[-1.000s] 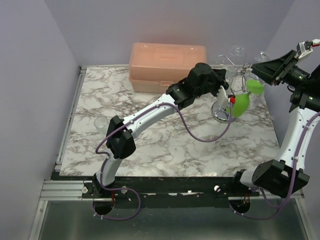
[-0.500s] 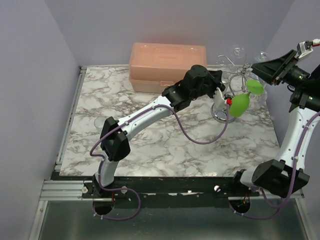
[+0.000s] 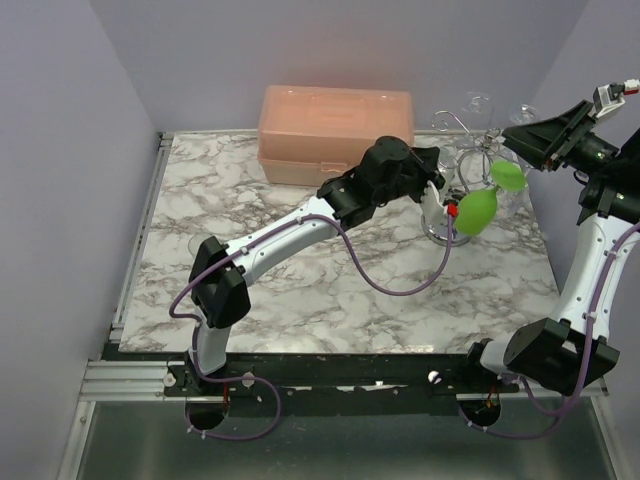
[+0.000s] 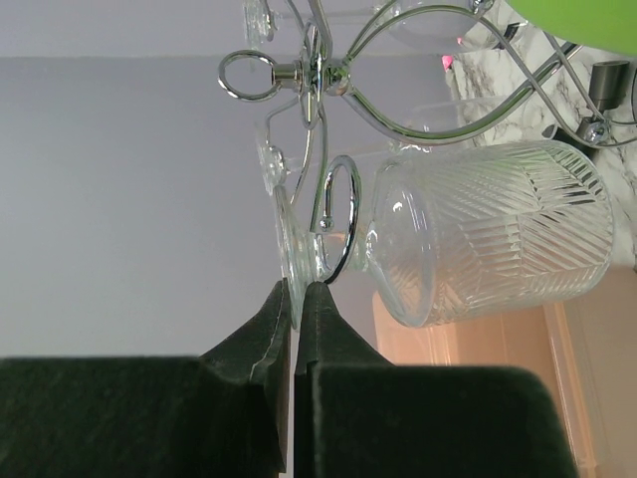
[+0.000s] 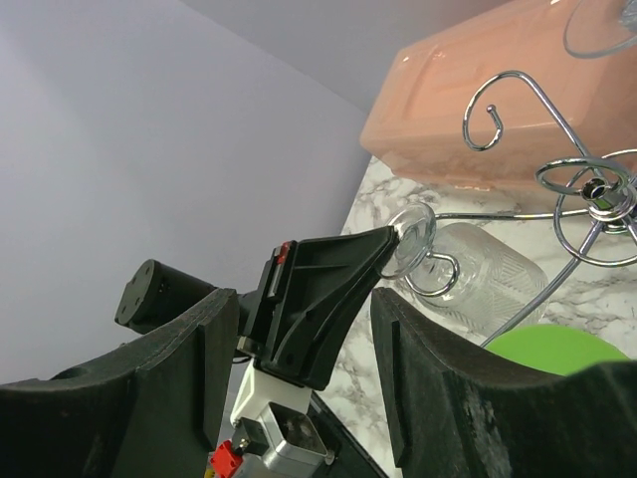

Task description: Place the wine glass upside down on the wine glass rack

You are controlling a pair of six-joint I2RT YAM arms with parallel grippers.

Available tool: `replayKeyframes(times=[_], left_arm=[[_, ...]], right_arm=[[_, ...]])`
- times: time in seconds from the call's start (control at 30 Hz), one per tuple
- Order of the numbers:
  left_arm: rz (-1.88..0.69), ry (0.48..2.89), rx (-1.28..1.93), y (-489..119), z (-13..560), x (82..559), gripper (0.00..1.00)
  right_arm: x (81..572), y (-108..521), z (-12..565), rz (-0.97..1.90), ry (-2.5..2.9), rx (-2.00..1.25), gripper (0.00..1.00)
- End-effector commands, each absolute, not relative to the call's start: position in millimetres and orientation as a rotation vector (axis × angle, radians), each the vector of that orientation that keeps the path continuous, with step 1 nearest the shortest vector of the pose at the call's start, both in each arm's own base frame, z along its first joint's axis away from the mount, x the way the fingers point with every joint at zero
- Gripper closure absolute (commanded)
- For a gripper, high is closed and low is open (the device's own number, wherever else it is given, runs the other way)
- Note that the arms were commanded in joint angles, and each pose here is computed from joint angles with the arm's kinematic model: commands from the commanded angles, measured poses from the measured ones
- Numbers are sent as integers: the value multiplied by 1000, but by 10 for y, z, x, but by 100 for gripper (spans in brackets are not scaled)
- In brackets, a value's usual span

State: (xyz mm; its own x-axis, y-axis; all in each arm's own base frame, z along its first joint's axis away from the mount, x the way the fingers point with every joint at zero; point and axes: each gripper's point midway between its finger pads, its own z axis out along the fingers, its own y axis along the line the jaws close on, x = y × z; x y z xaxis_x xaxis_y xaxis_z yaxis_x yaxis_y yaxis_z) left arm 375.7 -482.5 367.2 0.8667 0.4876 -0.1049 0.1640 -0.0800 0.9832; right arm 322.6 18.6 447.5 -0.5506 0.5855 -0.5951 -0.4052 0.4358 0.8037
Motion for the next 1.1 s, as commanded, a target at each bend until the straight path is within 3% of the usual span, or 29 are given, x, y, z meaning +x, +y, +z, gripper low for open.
replayKeyframes(times=[0.0,0.93,1.07], left_arm=[[314,477,1540,-4685,4199,3632,100],[217,400,1565,-5066,4132,3357,100],[198,411,1558,-5128,4091,3363,94]], right_arm=[[3218,200,4496,1280,1716,149,38],[3227,192,4462,1278,1714,158,38],[3223,198,4454,1282,1716,157,38]])
